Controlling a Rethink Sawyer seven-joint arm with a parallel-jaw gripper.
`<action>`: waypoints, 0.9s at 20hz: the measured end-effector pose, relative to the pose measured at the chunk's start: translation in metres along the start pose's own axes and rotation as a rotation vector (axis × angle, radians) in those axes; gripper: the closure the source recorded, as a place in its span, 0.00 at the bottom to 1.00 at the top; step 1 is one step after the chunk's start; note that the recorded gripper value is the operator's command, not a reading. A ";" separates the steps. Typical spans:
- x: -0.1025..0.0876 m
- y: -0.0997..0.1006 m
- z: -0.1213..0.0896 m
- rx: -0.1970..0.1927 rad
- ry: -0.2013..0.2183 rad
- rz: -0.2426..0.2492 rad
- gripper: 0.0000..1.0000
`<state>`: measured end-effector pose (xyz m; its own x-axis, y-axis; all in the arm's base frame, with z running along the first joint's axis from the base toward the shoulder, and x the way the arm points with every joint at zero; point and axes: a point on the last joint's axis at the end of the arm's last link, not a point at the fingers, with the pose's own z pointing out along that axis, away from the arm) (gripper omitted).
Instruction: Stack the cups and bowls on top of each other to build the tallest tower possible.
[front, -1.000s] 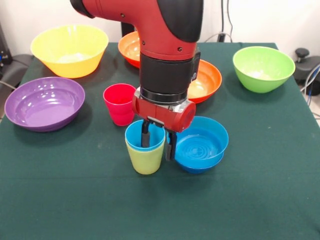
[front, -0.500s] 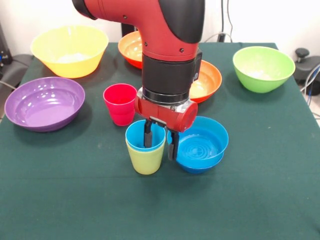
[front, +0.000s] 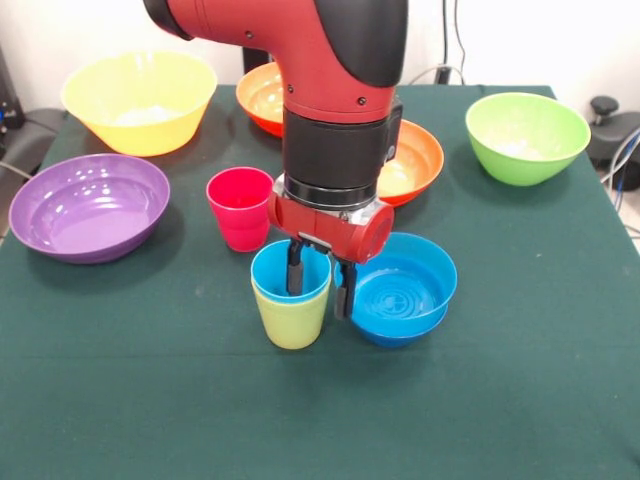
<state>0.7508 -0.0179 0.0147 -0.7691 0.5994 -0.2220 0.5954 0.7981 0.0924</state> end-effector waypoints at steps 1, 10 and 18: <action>0.000 0.000 0.000 0.000 0.000 0.001 0.00; -0.008 -0.009 0.002 -0.004 0.003 0.022 0.00; -0.007 -0.010 0.004 -0.008 0.008 0.026 0.00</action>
<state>0.7511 -0.0303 0.0109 -0.7554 0.6200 -0.2121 0.6130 0.7830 0.1055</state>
